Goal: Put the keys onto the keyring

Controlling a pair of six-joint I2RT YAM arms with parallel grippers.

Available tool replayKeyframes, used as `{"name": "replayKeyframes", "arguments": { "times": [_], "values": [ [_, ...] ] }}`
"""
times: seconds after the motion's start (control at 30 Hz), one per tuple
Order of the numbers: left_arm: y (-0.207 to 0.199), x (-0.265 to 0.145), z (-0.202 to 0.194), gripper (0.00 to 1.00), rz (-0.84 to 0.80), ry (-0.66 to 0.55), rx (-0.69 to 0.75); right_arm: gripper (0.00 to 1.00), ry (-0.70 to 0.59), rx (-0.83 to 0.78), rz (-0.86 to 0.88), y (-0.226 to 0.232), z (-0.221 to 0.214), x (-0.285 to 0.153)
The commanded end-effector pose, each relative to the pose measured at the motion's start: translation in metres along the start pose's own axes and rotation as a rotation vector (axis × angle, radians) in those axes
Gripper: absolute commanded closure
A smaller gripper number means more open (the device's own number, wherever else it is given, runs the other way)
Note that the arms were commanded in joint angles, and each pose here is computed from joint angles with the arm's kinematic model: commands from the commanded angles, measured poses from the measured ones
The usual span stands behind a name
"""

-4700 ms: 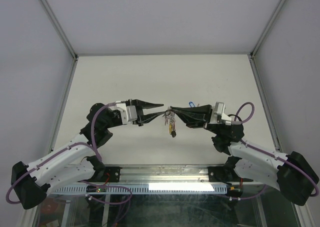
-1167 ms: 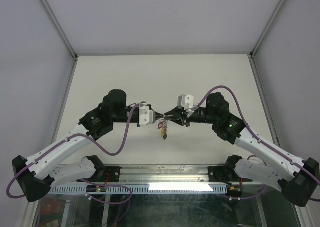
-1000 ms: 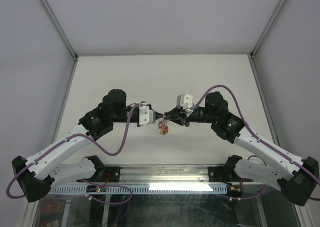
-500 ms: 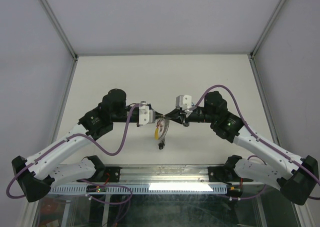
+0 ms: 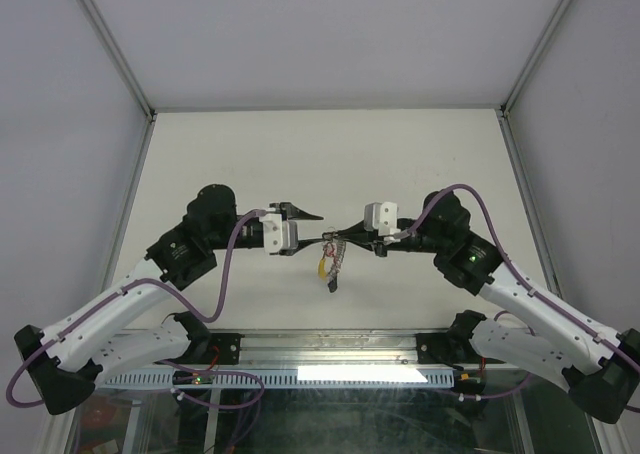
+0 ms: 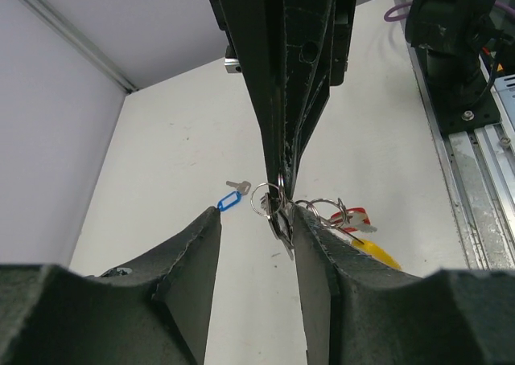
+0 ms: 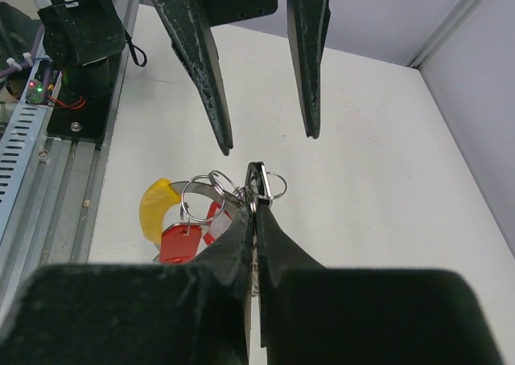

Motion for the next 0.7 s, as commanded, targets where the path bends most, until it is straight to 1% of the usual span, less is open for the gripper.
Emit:
{"name": "replayKeyframes", "arguments": {
  "times": [0.0,0.3,0.4,0.5,0.67],
  "values": [
    [-0.002,0.004,0.004,0.59,0.001,-0.055,-0.016,1.00,-0.072,-0.079,-0.010,-0.002,0.018,-0.003],
    [-0.003,0.011,-0.006,0.59,-0.007,-0.038,-0.034,1.00,-0.105,-0.095,0.000,-0.001,0.024,-0.004],
    [-0.003,0.012,-0.010,0.62,-0.001,-0.020,-0.040,1.00,-0.116,-0.098,0.006,0.000,0.026,-0.004],
    [-0.002,0.012,-0.013,0.67,0.008,-0.003,-0.037,1.00,-0.123,-0.098,0.014,0.001,0.027,-0.004],
    [-0.003,0.013,-0.014,0.70,-0.006,0.000,-0.037,1.00,-0.133,-0.098,0.017,0.001,0.028,-0.004]
  ]
}}
Point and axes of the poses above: each gripper's point midway between its finger pads, its own x axis out along the fingers, its own y axis along the line the jaws close on, z = x × y, the point moved 8 cm from there along -x, back along the fingers, and after that the axes turned 3 degrees about x, right-handed, at the moved point
